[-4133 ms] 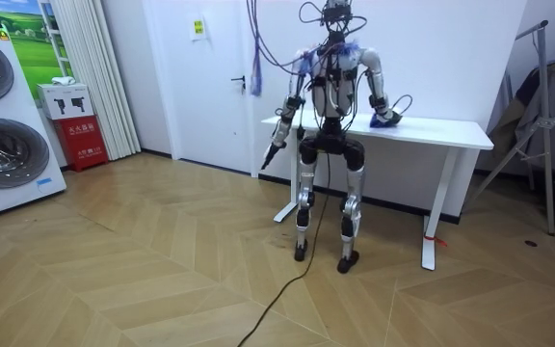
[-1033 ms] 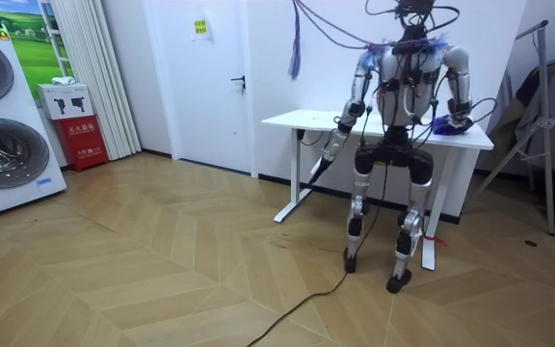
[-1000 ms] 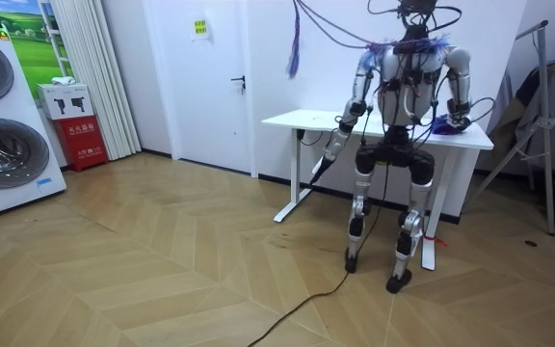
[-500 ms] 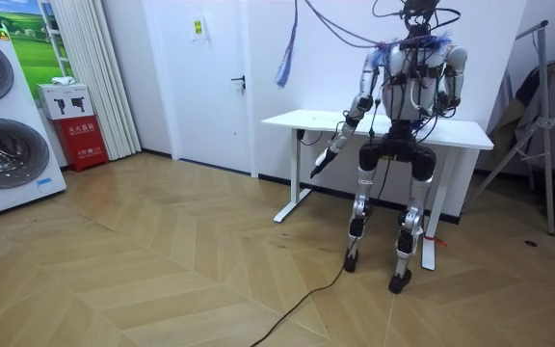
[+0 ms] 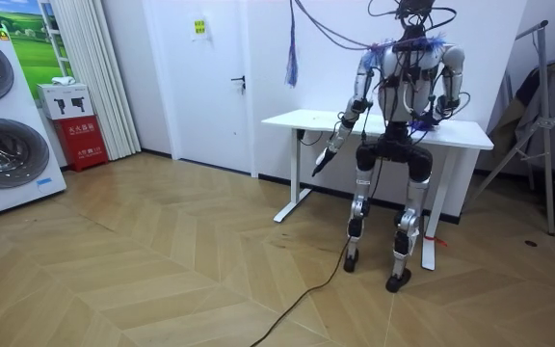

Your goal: Wipe table

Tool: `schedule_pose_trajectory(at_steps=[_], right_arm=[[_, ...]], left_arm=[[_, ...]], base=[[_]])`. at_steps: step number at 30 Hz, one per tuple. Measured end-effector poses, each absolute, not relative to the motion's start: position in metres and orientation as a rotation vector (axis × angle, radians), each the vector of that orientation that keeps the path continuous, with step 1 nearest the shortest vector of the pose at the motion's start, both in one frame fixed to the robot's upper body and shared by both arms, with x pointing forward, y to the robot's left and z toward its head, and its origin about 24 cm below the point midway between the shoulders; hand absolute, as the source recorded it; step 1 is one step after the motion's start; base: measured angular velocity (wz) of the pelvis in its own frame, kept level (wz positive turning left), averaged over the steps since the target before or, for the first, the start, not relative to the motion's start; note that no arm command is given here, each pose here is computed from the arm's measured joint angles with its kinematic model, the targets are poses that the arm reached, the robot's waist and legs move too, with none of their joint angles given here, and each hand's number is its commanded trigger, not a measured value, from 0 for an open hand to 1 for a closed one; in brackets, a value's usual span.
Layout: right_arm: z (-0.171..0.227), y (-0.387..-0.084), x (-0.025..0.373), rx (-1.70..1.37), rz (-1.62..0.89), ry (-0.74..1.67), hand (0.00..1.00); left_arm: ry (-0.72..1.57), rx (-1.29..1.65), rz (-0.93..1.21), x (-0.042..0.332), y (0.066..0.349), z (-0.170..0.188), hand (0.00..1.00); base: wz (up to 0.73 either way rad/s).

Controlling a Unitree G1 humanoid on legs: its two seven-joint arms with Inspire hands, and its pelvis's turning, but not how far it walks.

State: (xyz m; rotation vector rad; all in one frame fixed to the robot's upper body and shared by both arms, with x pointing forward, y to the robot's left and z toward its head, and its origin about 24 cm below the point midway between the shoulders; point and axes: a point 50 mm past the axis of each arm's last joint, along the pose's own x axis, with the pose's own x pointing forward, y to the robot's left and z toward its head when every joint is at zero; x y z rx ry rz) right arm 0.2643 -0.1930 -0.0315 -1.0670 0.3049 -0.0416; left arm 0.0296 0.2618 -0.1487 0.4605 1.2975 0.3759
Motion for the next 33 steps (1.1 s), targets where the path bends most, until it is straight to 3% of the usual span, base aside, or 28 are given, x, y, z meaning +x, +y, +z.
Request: schedule_pose_trajectory(at_steps=[6, 14, 18, 22, 27, 32, 33], right_arm=[[-0.015, -0.173, 0.283, -1.11, 0.049, 0.239, 1.0], [-0.053, -0.228, 0.211, -1.01, -0.167, 0.326, 1.0], [-0.059, -0.265, 0.174, -1.002, -0.34, 0.406, 1.0], [-0.063, -0.27, 0.173, -1.003, -0.36, 0.438, 1.0], [-0.058, -0.247, 0.202, -1.012, -0.311, 0.428, 1.0], [-0.035, -0.175, 0.254, -1.108, -0.018, 0.318, 1.0], [-0.027, -0.152, 0.266, -1.125, 0.068, 0.26, 0.82]], left_arm=[[1.338, 0.471, 0.365, 0.016, 0.261, -0.149, 0.0], [1.448, 0.457, 0.489, -0.035, 0.281, -0.141, 0.0], [1.423, 0.468, 0.519, -0.03, 0.289, -0.138, 0.0], [1.339, 0.484, 0.477, -0.01, 0.285, -0.138, 0.0], [1.259, 0.462, 0.43, 0.025, 0.265, -0.143, 0.0], [1.184, 0.464, 0.341, 0.07, 0.241, -0.148, 0.0], [1.18, 0.481, 0.324, 0.072, 0.239, -0.149, 0.0]], base=[[0.02], [0.34], [-0.07], [-0.18], [-0.24], [-0.33], [0.05]])
